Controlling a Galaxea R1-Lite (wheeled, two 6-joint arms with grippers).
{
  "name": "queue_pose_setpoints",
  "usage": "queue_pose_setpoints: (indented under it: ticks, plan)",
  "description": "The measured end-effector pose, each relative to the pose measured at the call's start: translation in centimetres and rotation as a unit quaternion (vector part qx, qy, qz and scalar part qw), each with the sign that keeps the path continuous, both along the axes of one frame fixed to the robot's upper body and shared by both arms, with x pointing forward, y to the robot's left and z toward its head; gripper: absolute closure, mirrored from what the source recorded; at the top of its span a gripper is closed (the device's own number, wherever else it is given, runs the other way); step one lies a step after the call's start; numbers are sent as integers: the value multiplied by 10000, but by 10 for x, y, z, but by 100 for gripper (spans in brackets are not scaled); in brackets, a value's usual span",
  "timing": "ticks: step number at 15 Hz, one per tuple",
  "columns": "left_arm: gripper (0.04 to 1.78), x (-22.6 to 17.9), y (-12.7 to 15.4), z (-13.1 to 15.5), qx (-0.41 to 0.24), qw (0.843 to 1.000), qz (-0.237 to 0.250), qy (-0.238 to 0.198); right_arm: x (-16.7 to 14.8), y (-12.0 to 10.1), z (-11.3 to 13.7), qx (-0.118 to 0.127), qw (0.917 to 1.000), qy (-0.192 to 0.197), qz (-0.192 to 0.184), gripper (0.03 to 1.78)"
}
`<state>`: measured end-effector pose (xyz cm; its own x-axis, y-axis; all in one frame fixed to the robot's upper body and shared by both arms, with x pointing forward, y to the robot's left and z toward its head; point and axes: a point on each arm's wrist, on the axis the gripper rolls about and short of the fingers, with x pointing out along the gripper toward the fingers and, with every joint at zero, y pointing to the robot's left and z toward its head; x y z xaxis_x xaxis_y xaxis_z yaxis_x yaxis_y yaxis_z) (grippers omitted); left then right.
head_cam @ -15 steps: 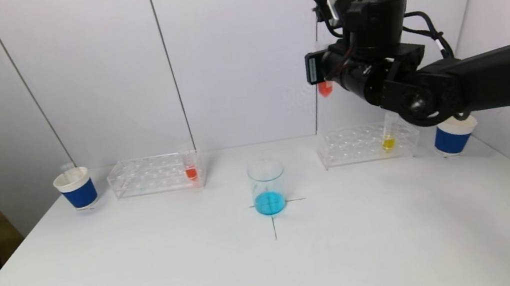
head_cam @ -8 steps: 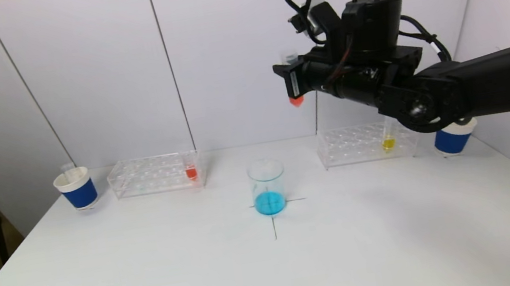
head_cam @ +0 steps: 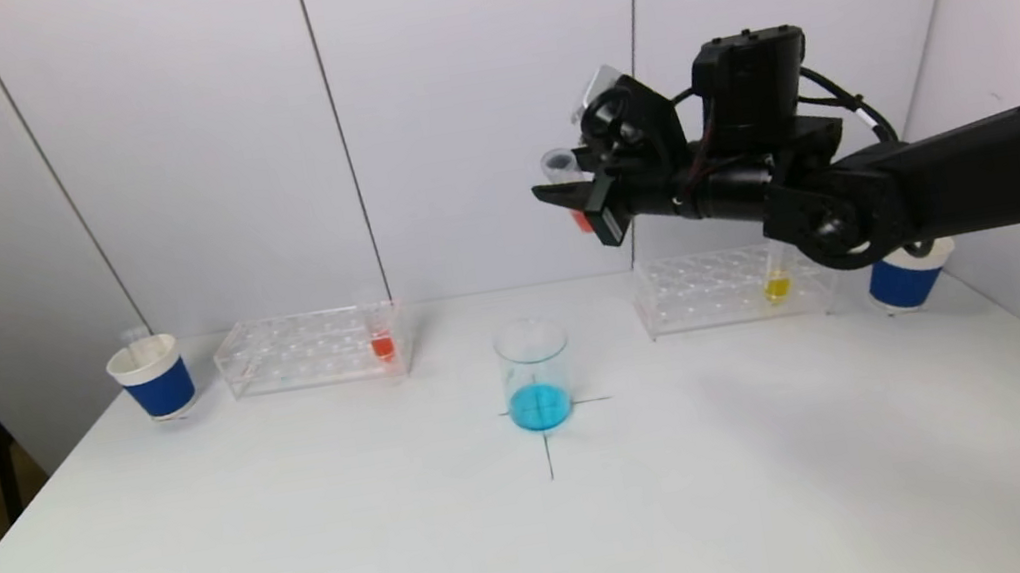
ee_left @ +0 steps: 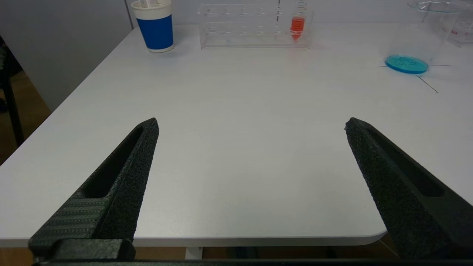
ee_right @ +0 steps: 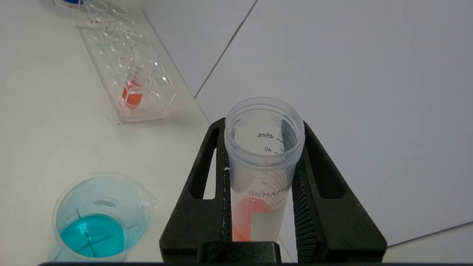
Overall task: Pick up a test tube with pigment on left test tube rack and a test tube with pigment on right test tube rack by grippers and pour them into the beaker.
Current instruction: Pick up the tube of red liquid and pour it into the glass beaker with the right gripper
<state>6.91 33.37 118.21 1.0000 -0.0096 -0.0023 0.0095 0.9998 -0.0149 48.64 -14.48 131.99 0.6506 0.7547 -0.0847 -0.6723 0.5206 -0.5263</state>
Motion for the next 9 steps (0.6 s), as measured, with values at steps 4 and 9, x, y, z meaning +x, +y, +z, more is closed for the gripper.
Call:
queue_pose_setpoints:
  ticks: [4,9]
  plan:
    - [6,0,0,0,0,10000,0,0,13,3,-28,-567,9970,-354,384,129]
    - [6,0,0,0,0,10000,2,-2,30,5,-55,-1022,9884,-759,826,129]
